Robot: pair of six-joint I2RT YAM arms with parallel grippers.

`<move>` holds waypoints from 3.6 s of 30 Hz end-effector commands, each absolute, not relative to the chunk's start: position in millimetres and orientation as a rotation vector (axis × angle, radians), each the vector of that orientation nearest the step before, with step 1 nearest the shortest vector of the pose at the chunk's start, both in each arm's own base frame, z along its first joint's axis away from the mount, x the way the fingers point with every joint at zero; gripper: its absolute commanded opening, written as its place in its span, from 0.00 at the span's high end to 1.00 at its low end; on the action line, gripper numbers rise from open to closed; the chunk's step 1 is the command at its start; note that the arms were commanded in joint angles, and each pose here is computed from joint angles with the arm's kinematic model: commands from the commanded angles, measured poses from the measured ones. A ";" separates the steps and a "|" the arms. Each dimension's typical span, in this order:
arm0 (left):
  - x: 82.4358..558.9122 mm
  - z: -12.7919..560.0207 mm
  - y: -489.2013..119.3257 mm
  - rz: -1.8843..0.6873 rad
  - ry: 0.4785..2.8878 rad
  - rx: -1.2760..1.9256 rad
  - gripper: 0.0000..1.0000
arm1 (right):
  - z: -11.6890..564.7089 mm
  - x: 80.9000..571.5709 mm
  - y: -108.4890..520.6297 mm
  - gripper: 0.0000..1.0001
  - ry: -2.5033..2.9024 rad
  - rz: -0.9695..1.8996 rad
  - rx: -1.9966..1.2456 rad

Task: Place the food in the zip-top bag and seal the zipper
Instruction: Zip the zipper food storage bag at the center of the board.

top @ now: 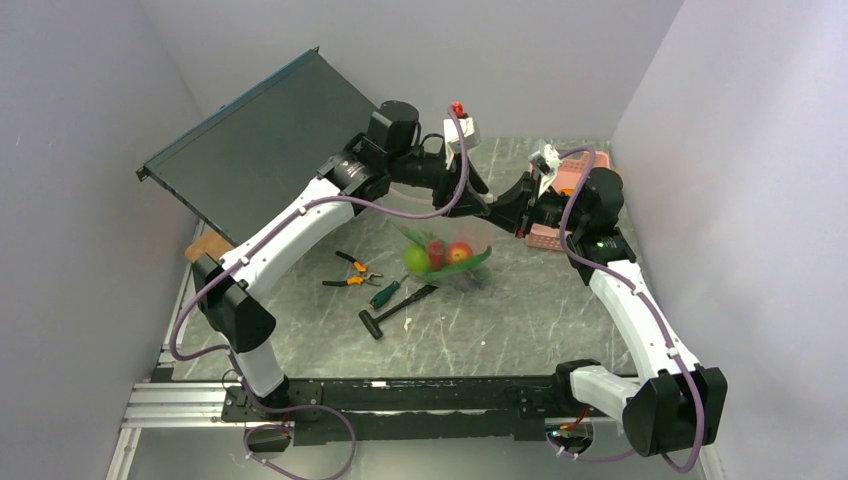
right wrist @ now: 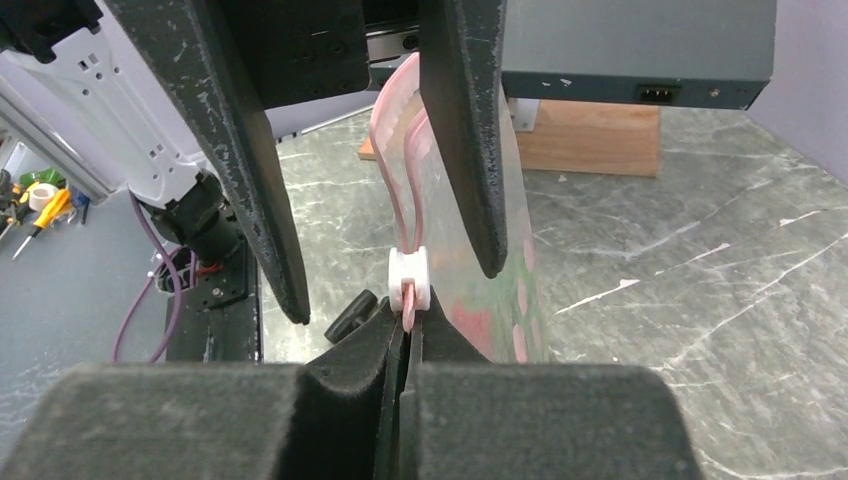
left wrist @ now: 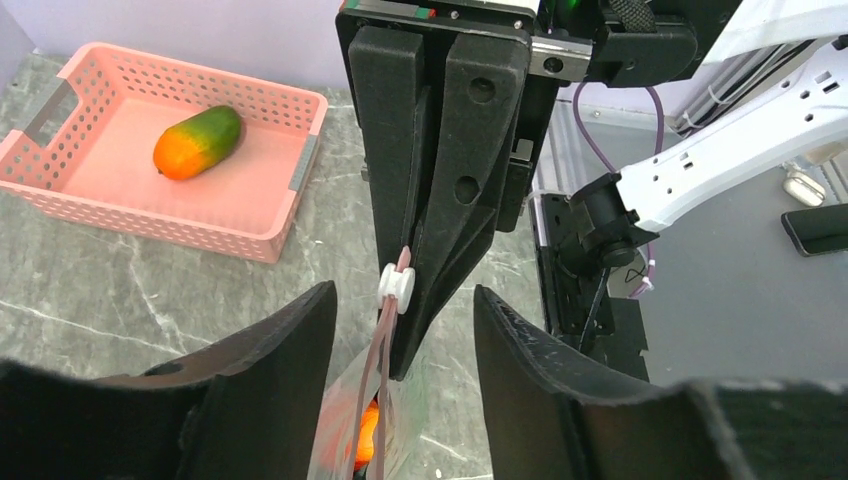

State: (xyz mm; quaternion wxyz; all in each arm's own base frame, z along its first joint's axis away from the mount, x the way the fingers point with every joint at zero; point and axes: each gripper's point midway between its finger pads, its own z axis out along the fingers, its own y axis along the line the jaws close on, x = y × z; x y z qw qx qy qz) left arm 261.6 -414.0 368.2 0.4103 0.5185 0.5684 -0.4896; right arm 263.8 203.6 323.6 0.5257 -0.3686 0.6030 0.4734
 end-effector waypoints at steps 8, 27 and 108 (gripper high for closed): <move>256.6 392.5 -419.2 -1.272 1.340 1.296 0.58 | 340.0 256.5 202.6 1.00 1.356 1.089 -0.942; 253.2 384.7 -422.2 -1.318 1.355 1.320 0.81 | 339.8 256.6 202.3 1.00 1.357 1.084 -0.941; 268.5 368.2 -380.9 -1.214 1.562 1.253 1.00 | 381.4 295.5 185.6 1.00 1.348 0.940 -0.523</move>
